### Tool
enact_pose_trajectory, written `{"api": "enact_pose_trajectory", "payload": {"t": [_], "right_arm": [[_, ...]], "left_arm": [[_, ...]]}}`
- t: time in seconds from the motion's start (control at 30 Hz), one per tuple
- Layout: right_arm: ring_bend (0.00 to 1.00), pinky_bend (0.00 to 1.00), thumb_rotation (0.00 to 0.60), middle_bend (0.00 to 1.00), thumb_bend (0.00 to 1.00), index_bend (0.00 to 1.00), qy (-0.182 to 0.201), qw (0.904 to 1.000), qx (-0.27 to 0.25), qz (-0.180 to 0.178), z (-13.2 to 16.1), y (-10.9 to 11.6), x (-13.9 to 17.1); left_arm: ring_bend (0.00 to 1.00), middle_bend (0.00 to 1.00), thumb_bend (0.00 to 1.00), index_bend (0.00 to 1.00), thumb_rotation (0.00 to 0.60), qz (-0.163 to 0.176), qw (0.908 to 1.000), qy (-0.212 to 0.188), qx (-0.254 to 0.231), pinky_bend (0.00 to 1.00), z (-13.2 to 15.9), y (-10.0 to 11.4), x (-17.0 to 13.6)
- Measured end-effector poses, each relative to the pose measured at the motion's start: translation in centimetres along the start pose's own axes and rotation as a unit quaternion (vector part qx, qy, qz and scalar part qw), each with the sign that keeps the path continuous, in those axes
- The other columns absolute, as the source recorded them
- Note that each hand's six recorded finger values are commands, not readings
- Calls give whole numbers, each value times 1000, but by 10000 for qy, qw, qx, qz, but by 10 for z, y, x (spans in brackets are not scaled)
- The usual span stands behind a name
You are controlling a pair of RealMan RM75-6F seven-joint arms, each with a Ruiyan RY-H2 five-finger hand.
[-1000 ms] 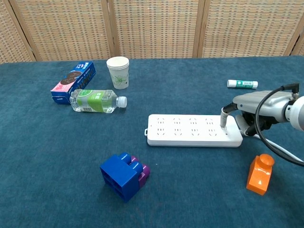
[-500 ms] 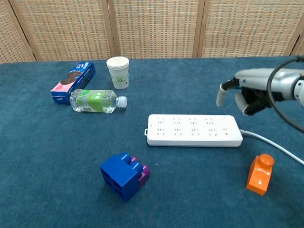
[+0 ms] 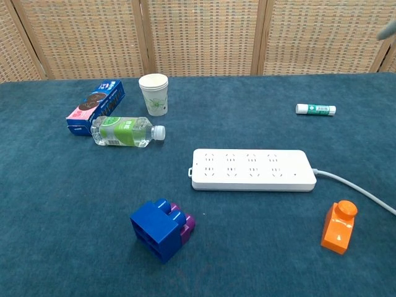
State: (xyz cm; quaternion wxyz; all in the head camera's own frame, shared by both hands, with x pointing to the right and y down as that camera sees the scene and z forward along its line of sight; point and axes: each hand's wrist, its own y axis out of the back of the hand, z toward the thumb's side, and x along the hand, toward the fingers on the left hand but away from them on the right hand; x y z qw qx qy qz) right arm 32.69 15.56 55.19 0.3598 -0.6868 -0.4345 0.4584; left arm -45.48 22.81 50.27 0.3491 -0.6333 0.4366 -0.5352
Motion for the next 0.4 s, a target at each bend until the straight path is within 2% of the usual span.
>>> {"api": "enact_pose_trajectory", "payload": {"t": [0.23,0.4], "right_arm": [[0,0,600,0,0,0,-337,9934,1038,-357,-41,1,63],[0,0,600,0,0,0,-369,9926,1082,-407,-47,-4,83]], "left_arm": [[0,0,0,0,600,-34,10000,25,57,0,-5,-3,-8],[0,0,0,0,600,-77,9999,-77,72,0,-3,-5,-12]]}}
